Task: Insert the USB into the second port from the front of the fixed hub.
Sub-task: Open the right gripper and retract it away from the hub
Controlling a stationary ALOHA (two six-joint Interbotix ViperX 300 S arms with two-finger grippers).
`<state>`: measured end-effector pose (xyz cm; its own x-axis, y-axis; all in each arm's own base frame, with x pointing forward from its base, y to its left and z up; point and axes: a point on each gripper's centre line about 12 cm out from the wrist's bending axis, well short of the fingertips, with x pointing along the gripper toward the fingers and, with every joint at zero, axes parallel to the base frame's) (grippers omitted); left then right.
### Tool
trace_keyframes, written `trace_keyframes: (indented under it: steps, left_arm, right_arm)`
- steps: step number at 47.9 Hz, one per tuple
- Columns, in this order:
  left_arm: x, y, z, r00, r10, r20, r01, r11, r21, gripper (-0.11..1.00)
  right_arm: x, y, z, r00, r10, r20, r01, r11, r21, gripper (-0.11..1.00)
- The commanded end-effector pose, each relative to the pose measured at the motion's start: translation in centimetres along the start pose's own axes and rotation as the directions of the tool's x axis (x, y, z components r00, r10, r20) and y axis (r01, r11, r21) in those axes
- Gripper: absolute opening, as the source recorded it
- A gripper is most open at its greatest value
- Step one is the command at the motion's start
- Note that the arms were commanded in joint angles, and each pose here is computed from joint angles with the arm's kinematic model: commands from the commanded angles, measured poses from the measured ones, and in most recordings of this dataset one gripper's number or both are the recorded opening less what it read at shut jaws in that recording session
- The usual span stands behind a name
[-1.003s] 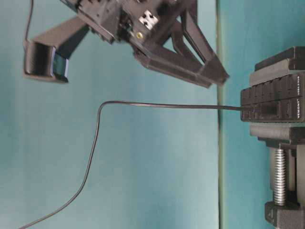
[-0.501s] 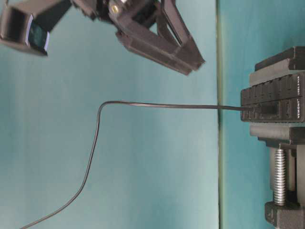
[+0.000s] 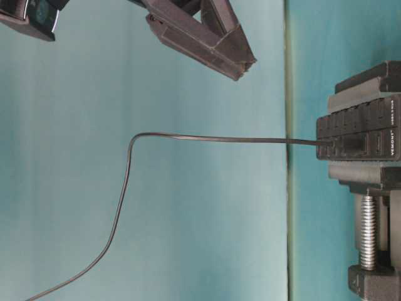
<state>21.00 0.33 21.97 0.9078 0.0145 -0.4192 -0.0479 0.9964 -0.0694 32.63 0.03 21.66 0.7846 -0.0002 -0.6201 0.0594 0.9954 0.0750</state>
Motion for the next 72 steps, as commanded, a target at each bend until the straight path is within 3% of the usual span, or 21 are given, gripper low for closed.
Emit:
trace_keyframes:
  steps: [1,72]
  left_arm:
    - [0.0,0.0,0.4,1.0,0.0,0.012,-0.001,1.0,0.001,0.0]
    - [-0.2,0.0,0.3,1.0,0.0,0.018,0.0,1.0,0.002,0.0]
  right_arm:
    - [-0.6,0.2,0.9,0.999,0.006,0.039,-0.007,1.0,0.007,0.8]
    - [-0.3,0.2,-0.4,0.999,0.01,0.044,-0.01,1.0,0.005,0.8]
